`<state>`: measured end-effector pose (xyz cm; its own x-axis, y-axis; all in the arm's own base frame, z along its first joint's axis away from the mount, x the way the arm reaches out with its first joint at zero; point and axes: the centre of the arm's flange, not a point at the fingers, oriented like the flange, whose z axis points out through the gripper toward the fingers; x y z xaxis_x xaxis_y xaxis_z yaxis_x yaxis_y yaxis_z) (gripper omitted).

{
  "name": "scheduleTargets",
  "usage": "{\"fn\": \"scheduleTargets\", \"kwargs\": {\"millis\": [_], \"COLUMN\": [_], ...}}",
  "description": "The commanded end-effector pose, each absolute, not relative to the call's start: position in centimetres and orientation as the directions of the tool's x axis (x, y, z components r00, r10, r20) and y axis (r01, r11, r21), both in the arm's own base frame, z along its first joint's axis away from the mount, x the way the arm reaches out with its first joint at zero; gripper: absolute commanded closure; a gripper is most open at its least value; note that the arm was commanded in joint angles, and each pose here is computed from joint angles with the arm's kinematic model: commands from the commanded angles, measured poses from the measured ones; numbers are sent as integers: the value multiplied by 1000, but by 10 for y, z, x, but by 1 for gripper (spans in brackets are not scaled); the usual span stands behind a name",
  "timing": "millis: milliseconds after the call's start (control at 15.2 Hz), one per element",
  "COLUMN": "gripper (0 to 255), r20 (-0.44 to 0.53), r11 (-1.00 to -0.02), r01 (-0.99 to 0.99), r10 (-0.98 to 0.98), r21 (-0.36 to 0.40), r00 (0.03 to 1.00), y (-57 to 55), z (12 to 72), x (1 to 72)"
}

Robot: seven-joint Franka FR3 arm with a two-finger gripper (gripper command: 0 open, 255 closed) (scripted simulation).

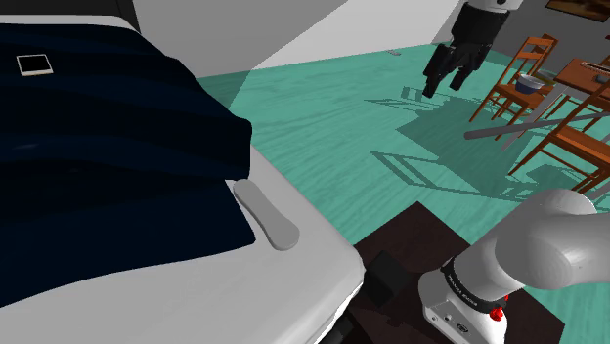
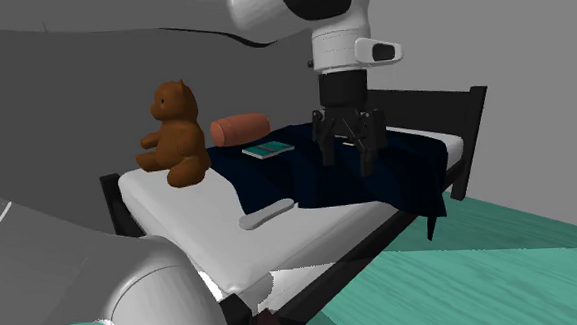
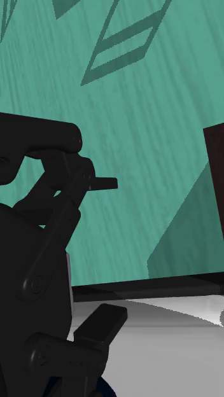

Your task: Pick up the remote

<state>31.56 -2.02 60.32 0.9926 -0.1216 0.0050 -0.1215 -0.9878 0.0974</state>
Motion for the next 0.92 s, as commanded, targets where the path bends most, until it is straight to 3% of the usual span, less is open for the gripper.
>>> {"fn": "scheduleTargets", "kwargs": {"millis": [0, 858], "gripper": [0, 0], "r20": [5, -2], "r11": [-988, -996], "r01": [-121, -58], "r10": [-122, -58], "r21": [97, 69], "r00": [993, 998], "y": [-20, 115], "z": [603, 511], "x": [316, 353]}}
